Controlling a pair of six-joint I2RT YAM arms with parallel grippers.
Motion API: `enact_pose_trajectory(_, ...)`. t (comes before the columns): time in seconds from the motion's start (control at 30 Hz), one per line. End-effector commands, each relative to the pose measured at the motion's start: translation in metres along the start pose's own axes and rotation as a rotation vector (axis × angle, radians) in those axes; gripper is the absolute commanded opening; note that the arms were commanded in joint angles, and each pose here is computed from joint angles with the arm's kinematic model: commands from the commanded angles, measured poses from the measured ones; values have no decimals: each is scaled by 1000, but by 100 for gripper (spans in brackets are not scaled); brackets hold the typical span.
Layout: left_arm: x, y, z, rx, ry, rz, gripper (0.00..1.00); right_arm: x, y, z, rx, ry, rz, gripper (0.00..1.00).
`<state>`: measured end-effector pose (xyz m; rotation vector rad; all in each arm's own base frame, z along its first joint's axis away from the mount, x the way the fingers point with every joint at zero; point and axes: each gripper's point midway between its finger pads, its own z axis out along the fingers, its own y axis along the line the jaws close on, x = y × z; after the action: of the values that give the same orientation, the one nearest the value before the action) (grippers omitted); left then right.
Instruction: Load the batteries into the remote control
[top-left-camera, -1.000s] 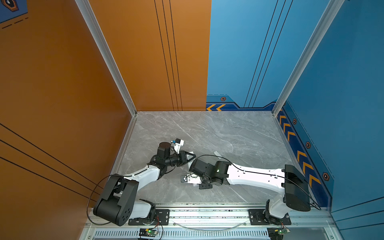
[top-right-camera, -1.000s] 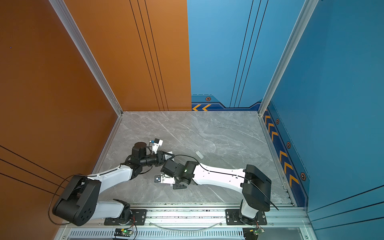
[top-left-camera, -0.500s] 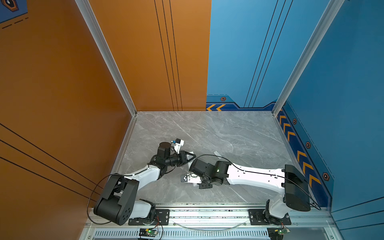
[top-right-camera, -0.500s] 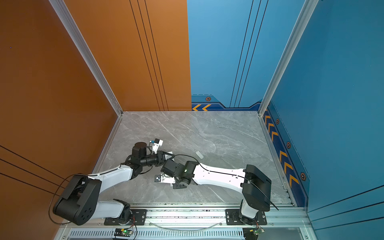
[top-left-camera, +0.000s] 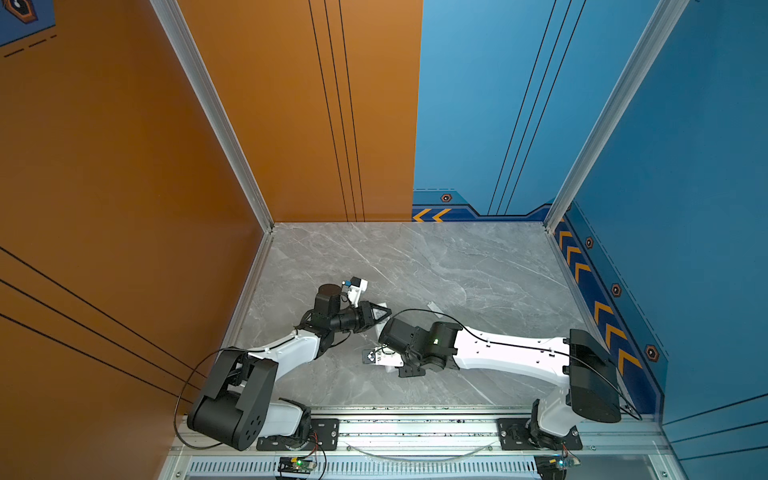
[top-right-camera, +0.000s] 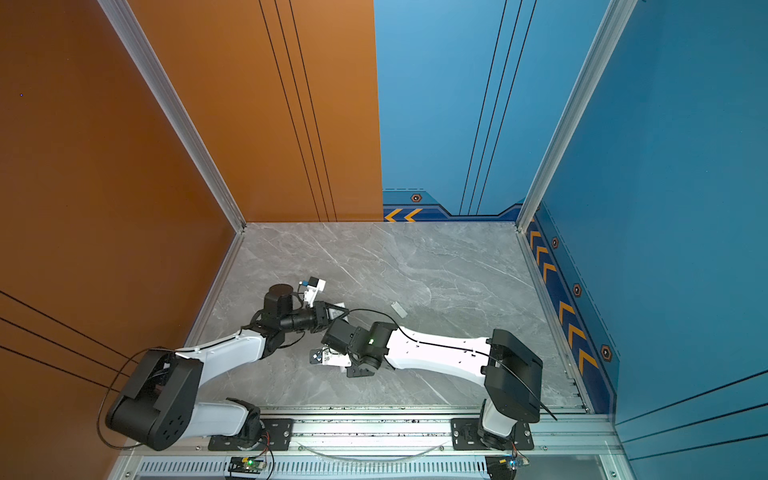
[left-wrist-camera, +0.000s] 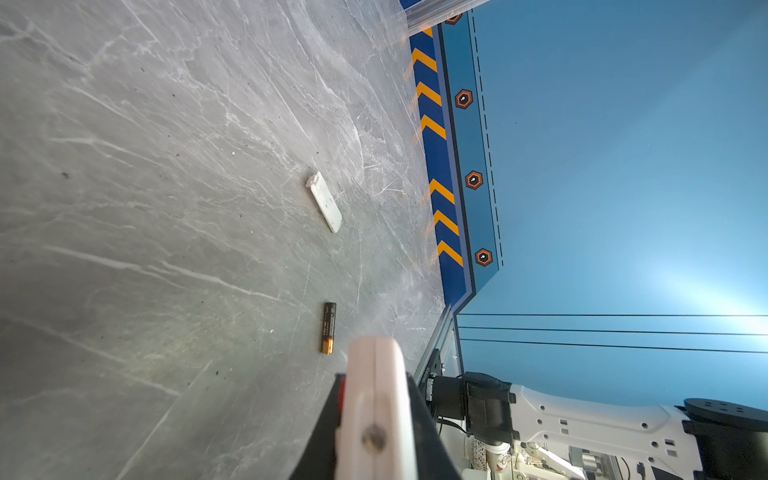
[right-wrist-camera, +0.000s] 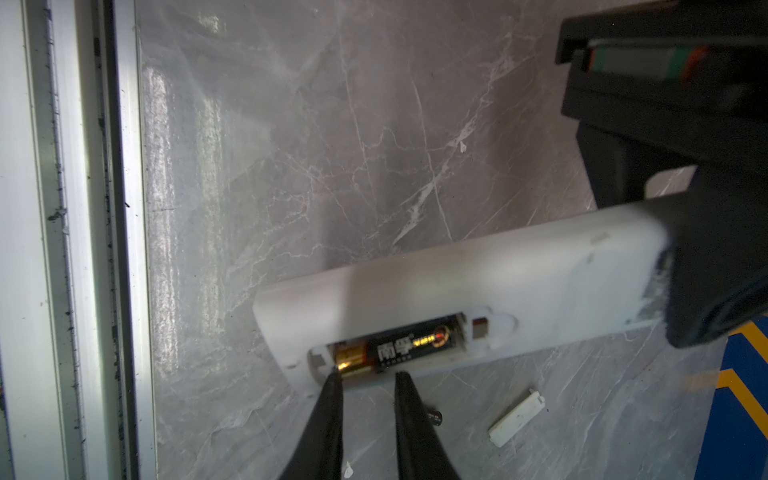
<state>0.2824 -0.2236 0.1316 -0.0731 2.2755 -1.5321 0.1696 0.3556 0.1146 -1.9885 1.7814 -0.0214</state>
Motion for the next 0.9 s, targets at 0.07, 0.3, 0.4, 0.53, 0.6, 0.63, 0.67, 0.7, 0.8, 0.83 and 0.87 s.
enact_pose_trajectory(0.07, 7, -16, 0, 50, 56, 7, 0, 3, -21, -1, 79, 22, 41, 21)
enact_pose_trajectory(0.3, 7, -17, -1, 52, 55, 9, 0, 4, -21, -1, 83, 22, 44, 23)
enact_pose_trajectory(0.4, 7, -17, -1, 52, 55, 8, 0, 5, -21, -1, 84, 26, 44, 25)
enact_pose_trajectory(0.53, 7, -16, -1, 50, 53, 9, 0, 6, -23, -2, 93, 29, 48, 30)
enact_pose_trajectory(0.6, 7, -16, -1, 49, 53, 6, 0, 6, -23, -2, 95, 30, 48, 31)
enact_pose_trajectory(0.63, 7, -16, -1, 51, 55, 8, 0, 7, -23, -1, 96, 32, 49, 31)
enact_pose_trajectory(0.67, 7, -16, -1, 50, 53, 8, 0, 6, -23, -2, 98, 31, 50, 31)
enact_pose_trajectory(0.7, 6, -16, -1, 50, 52, 7, 0, 7, -23, -2, 97, 32, 49, 32)
enact_pose_trajectory(0.8, 7, -15, -1, 50, 54, 5, 0, 7, -24, -2, 99, 32, 51, 32)
enact_pose_trajectory(0.83, 6, -15, -1, 50, 52, 5, 0, 7, -24, -1, 99, 33, 52, 33)
enact_pose_trajectory(0.87, 6, -15, -1, 49, 53, 5, 0, 7, -24, -2, 99, 33, 51, 33)
